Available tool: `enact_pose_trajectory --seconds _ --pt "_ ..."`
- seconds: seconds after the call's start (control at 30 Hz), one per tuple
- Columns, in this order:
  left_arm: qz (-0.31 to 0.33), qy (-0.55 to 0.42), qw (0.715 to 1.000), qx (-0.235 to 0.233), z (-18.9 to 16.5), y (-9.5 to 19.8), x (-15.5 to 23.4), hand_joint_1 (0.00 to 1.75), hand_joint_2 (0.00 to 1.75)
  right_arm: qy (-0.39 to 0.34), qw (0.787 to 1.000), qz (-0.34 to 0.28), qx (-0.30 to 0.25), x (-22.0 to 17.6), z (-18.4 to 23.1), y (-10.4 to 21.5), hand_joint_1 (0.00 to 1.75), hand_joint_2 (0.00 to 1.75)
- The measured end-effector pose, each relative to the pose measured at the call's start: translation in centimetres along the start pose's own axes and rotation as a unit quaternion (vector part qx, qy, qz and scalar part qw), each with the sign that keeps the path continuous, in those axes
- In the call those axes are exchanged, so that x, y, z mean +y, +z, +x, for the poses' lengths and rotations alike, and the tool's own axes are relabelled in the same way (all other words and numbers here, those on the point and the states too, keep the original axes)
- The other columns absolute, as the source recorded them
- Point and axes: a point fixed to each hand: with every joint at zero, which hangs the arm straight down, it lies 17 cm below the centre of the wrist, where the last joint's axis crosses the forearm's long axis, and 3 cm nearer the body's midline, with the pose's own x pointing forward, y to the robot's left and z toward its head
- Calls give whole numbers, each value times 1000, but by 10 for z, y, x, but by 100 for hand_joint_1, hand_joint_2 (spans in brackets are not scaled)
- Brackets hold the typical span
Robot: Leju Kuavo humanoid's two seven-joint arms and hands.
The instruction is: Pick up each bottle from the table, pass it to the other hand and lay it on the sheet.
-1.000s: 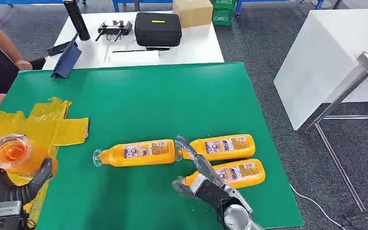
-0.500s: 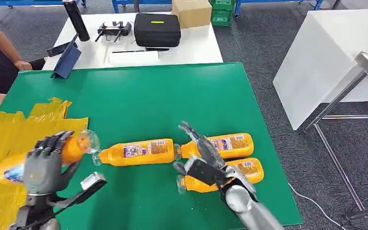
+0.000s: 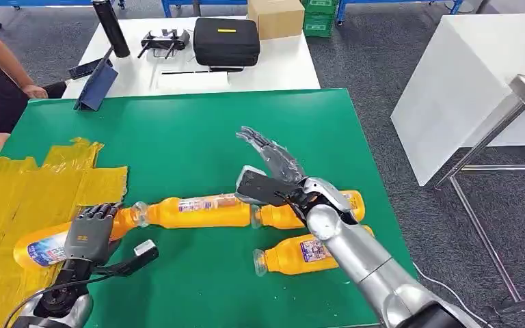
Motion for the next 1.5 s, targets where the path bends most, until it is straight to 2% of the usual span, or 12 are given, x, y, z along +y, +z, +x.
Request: enact_pose_trajectory --seconds 0.13,0.27,0.37,0.77,0.8,1.0,1.17,1.4,1.5 --pt "-19 -8 1000 4 -5 4 -13 175 175 3 1000 5 1 2 -1 -2 0 175" --pt "-33 -24 999 36 -27 2 -22 175 175 14 1000 20 5 6 0 -6 0 175" --pt "-37 -35 998 39 -38 -2 -26 175 175 24 999 37 15 16 -6 -6 0 175" --pt "-28 -16 997 66 -77 -42 -21 175 175 60 985 141 81 113 -47 5 0 175" --pt "-31 -15 997 68 -79 -44 -21 0 175 59 984 147 87 119 -50 6 0 175" --pt "-69 12 995 69 -78 -59 -34 0 175 50 977 169 118 143 -63 8 0 175" --pt "-75 26 994 70 -73 -67 -34 0 175 37 974 182 132 160 -65 9 0 175" --pt "-78 33 994 67 -67 -71 -34 0 175 34 971 188 141 166 -68 10 0 175" --pt "-100 45 992 62 -61 -71 -41 0 175 33 972 185 142 169 -65 7 0 175"
